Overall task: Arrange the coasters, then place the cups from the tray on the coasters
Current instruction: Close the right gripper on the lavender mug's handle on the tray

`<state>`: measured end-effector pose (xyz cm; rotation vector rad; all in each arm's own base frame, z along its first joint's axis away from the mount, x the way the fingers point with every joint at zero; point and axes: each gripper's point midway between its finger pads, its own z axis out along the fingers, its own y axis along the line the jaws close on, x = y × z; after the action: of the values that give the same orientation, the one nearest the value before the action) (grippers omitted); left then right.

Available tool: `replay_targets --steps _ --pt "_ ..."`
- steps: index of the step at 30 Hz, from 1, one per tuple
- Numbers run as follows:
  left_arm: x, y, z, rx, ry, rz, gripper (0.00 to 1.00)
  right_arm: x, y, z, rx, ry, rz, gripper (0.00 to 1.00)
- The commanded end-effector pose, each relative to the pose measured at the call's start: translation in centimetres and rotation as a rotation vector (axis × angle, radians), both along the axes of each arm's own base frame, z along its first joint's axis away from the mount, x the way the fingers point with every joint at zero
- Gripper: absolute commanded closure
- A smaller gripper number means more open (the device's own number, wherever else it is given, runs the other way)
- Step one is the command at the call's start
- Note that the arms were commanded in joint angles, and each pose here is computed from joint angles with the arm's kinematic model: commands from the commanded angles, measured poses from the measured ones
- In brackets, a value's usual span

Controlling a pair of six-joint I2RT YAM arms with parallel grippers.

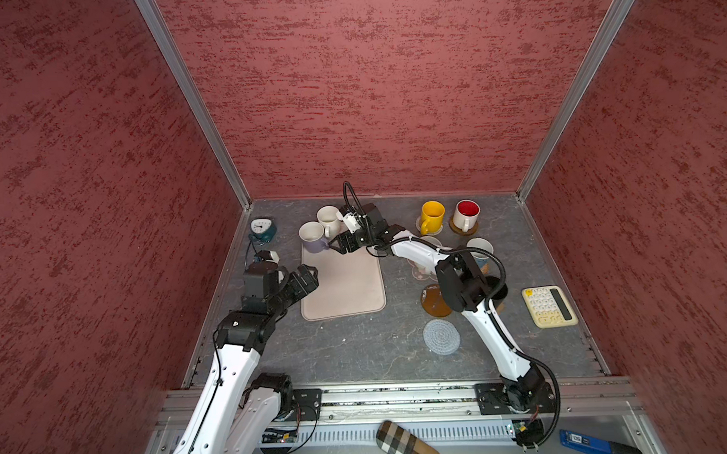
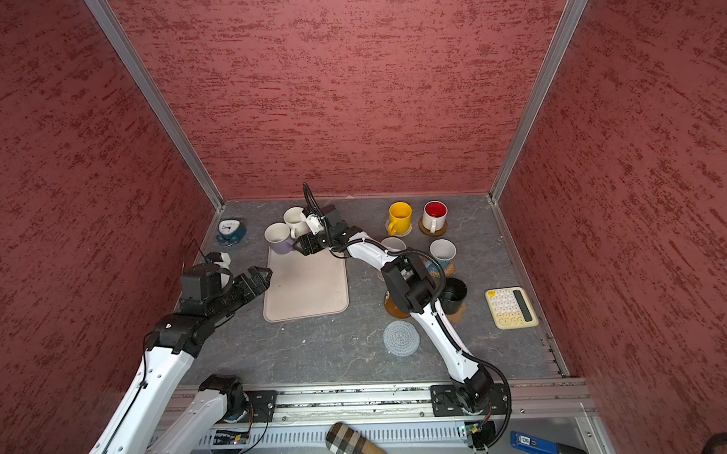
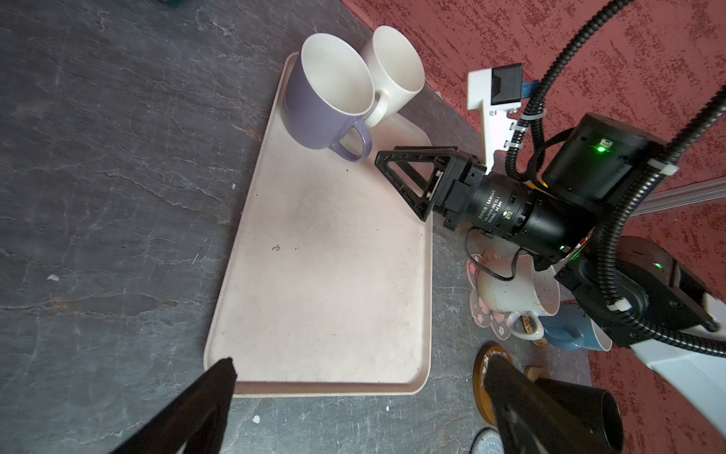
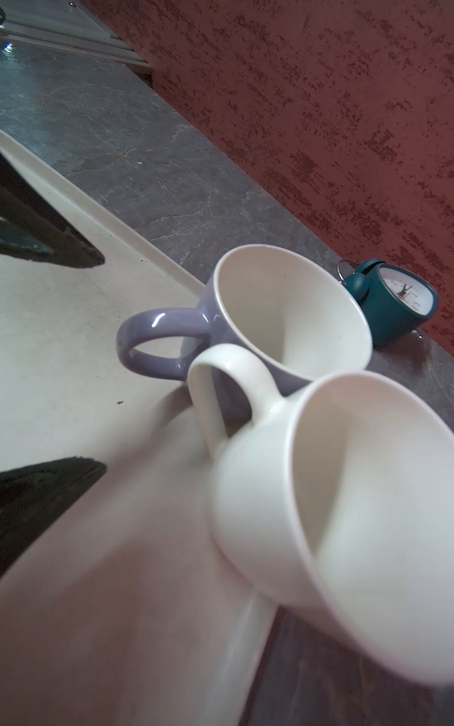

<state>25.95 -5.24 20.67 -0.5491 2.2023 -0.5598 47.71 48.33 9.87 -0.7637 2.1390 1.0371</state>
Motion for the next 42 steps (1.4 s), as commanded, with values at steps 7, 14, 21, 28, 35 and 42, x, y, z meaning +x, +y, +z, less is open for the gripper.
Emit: replay_targets --steps 7,14,21,28,35,42 --pt "-0.5 0.2 1.4 0.001 -0.030 -0.015 0.00 -1.6 3.2 0.7 0.038 -0.052 0.061 0.24" --pt "-0.5 0.0 1.3 -0.007 -0.027 -0.022 0.00 -1.3 4.1 0.5 0.049 -0.054 0.064 0.25" --pt "-0.5 0.1 1.4 -0.007 -0.031 -0.020 0.00 -1.2 5.0 0.5 0.033 -0.081 0.040 0.30" --pt "-0.4 0.0 1.5 -0.011 -0.036 -0.024 0.00 -0.8 5.6 -0.8 -0.007 -0.092 -0.030 0.42" --pt "-0.4 0.0 1.1 -0.010 -0.026 -0.022 0.00 -0.7 6.2 -1.4 -0.010 -0.115 -0.067 0.51" --pt "-0.4 0.1 1.1 -0.010 -0.026 -0.021 0.00 0.7 5.6 -1.1 -0.021 -0.146 -0.153 0.64"
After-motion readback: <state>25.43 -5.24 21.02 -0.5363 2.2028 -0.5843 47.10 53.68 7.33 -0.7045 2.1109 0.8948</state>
